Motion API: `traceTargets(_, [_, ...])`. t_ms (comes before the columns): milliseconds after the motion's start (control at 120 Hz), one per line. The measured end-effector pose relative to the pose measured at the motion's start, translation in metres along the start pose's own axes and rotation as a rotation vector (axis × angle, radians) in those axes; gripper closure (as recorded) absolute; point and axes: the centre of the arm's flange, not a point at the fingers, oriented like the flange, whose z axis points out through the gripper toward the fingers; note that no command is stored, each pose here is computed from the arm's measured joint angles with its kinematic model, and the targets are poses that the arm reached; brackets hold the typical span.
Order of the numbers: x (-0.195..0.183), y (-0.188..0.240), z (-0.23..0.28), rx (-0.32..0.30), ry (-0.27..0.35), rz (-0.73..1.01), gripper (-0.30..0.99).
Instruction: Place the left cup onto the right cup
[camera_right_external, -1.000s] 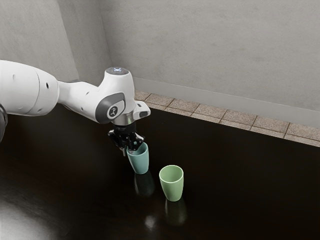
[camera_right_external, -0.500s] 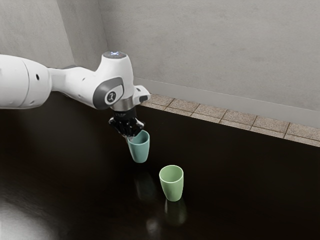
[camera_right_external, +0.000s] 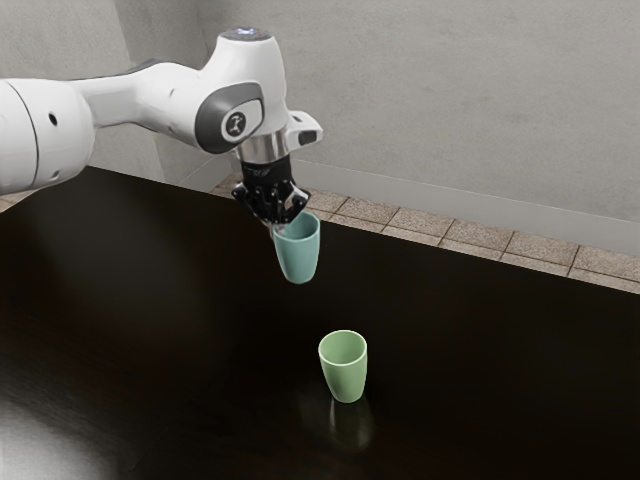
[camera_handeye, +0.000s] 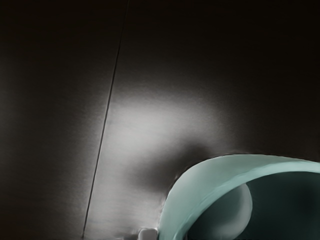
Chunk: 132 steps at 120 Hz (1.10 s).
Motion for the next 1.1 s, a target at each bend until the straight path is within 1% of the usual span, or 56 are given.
traceTargets(267, [-0.026, 0.064, -0.015, -0.011, -0.007, 0.077, 0.79])
traceTargets(375, [-0.042, 0.094, -0.022, -0.005, 0.003, 0.116, 0.79])
traceTargets(517, [-0.057, 0.12, -0.027, 0.006, 0.012, 0.138, 0.79])
traceTargets(675, [-0.062, 0.12, -0.024, 0.023, 0.007, 0.111, 0.79])
traceTargets(908, [-0.088, 0.106, -0.034, 0.042, 0.012, 0.069, 0.79])
traceTargets(1100, [-0.098, 0.104, -0.01, 0.054, -0.007, 0.045, 0.79])
